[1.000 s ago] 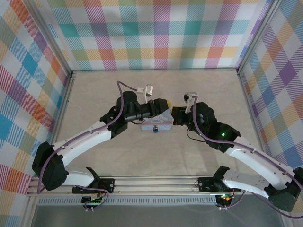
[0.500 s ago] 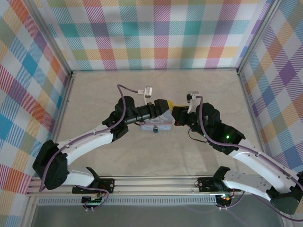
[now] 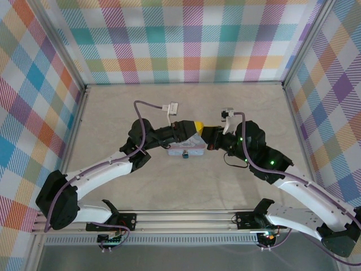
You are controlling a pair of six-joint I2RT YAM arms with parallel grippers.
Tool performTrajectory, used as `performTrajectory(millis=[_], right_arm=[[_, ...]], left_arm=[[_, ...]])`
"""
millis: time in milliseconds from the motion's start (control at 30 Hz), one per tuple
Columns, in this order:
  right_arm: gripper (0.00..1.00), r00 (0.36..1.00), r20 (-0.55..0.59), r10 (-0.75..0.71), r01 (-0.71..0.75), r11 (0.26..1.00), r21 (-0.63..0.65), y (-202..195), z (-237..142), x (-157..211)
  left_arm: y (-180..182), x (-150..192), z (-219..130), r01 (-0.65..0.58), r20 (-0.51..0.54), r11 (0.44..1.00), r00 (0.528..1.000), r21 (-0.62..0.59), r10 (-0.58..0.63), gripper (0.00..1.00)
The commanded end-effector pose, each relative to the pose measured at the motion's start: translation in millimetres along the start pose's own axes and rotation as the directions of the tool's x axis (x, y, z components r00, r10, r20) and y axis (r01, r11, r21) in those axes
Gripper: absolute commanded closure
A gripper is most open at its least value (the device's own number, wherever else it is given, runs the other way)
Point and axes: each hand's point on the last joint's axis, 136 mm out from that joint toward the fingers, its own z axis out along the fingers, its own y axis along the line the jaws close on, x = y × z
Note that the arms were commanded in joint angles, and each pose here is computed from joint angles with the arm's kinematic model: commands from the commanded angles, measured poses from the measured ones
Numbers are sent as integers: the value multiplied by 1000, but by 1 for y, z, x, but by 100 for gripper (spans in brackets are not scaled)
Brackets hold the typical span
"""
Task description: Unlock the padlock with the key
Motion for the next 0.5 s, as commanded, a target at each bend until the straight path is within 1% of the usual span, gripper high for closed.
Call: performTrajectory(millis=[0,100,300,400,433,467], right_arm=[[98,997,73,14,-10,998,-59,18,-11,-27],[98,997,76,22,-16,997,-75,22,-12,-31],[98,996,82,35,-28,996,-85,23,-14,-35],[98,994,97,46,-37,995,-90,23,-16,-39],[98,994,100,48,-39,995,-94,24,-17,-41],[98,994,101,52,-42,994,-98,25,-17,-42]], left_arm=[[-22,6,-8,-58,-15,997,998,59,59,51],[-19,10,-11,-59,-24,997,998,53,60,57],[-20,13,-14,-76,-35,996,996,53,78,66],[-19,15,-14,-78,-45,996,996,49,81,68],[-18,16,-15,-78,-47,996,996,46,80,67],[-17,17,-15,-79,-49,996,996,45,81,61]])
